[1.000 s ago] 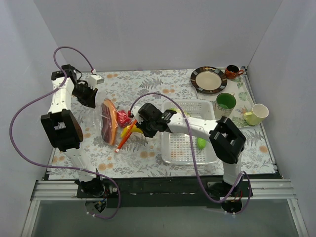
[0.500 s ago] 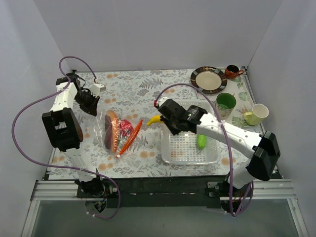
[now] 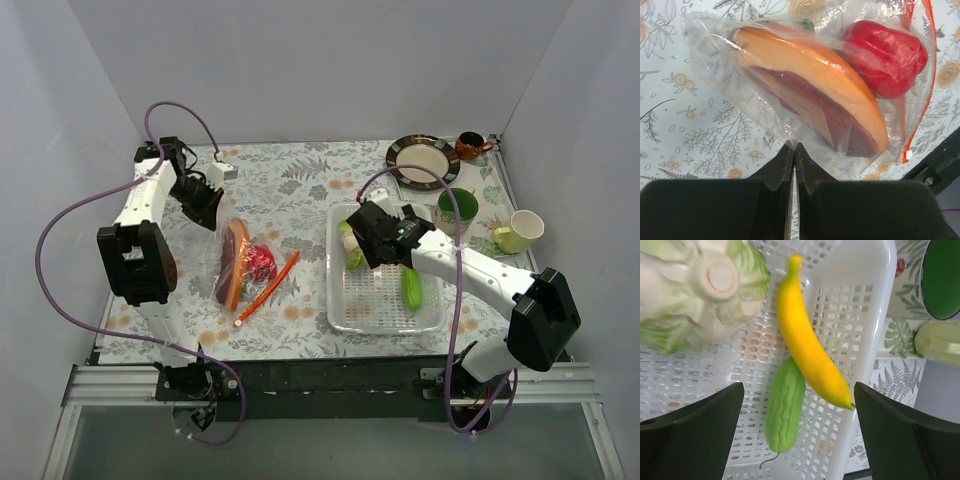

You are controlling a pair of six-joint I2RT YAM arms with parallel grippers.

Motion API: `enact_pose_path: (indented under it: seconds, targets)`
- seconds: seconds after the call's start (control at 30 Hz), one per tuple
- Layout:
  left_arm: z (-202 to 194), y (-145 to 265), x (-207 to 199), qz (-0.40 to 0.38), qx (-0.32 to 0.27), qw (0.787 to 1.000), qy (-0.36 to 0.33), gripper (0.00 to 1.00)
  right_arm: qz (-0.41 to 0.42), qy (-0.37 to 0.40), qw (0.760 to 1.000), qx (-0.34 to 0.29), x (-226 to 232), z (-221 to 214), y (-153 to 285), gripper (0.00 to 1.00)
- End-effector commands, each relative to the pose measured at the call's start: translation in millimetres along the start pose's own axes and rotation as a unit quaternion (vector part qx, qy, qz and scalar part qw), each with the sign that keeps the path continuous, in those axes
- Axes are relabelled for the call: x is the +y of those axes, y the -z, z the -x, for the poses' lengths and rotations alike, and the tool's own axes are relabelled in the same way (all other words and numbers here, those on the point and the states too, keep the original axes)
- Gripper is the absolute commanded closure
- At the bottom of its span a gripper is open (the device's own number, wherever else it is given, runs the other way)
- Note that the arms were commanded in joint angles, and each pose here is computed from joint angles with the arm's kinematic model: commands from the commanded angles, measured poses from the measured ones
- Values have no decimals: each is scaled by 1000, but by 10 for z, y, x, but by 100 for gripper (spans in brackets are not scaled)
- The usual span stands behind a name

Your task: Open the zip-top bag and remove the fake food

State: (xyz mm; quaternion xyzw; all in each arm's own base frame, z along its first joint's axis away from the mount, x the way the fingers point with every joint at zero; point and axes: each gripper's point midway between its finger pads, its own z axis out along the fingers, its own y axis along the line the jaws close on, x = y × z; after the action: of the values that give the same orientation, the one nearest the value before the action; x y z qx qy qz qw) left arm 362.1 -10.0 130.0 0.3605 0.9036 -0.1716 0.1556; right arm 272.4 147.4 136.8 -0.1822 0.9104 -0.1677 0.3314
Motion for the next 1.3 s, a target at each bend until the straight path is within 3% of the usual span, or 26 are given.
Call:
enact_pose_path:
  seconds: [0.0, 0.13, 0.33, 0.53, 0.67, 0.9, 1.13, 1.27]
  targets:
    - [330, 391, -265, 10, -40, 999, -9, 100, 42, -37, 994, -92, 125, 638, 348, 2]
    - [509, 545, -357, 36, -53, 998, -20, 98, 69, -39, 989, -126, 319, 783, 437, 2]
    - [253, 371, -446, 20, -13, 1000, -9, 100, 95, -26, 986, -135, 606, 803, 510, 2]
    - [54, 193, -291, 52, 13, 999, 8, 100, 247, 17, 950, -191, 1434, 849, 889, 2]
    - [-404, -234, -13, 102, 71, 992, 18, 100, 326, 24, 926, -189, 1872, 778, 858, 2]
    - [-995, -759, 162, 121, 147, 981, 24, 100, 361, 58, 916, -164, 2337, 629, 587, 2]
    - [-1093, -971, 147, 100, 158, 982, 33, 100, 386, 94, 896, -198, 2671, 804, 509, 2]
    - [-1172, -1029, 184, 102, 172, 979, 26, 100, 360, 129, 907, -177, 2759, 757, 295, 2]
